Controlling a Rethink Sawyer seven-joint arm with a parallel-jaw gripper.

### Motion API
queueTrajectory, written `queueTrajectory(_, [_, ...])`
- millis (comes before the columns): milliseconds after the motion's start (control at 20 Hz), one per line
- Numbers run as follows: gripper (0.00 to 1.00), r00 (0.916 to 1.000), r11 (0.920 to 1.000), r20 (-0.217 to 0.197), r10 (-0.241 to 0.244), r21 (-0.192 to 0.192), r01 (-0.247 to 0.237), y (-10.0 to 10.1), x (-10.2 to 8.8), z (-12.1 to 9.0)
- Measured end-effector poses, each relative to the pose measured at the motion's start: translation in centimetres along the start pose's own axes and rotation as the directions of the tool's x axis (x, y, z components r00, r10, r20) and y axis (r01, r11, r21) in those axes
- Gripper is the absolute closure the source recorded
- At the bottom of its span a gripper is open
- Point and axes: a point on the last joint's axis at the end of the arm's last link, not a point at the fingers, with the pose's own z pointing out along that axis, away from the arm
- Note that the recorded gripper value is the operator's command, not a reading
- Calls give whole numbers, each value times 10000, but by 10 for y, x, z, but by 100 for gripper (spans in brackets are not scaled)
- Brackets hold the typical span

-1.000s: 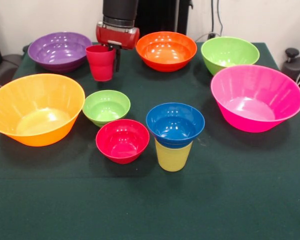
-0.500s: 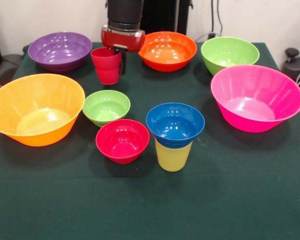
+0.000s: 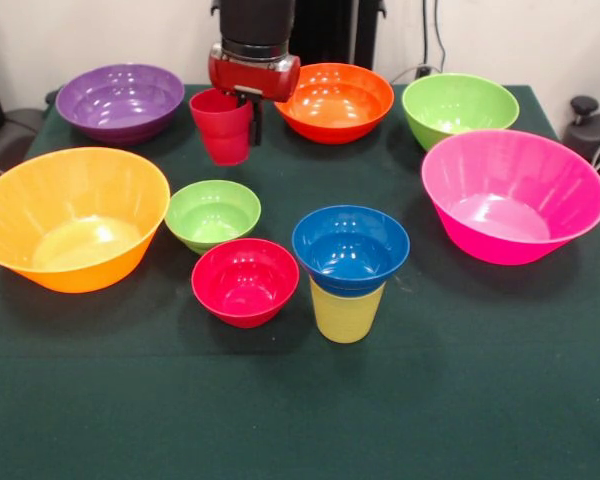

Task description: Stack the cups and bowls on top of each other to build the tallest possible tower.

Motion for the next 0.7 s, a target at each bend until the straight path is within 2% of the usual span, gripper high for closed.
queueTrajectory(200, [100,9985,9997,-493,245,88,-241,6,-18,-8])
queueTrajectory(400, [100,9966,9991,-736,382,199,-369,9,-37,-15])
queueTrajectory(600, [100,9927,9973,-1031,631,438,-588,11,-64,-21])
queueTrajectory(700, [100,9890,9948,-1215,842,680,-764,7,-84,-25])
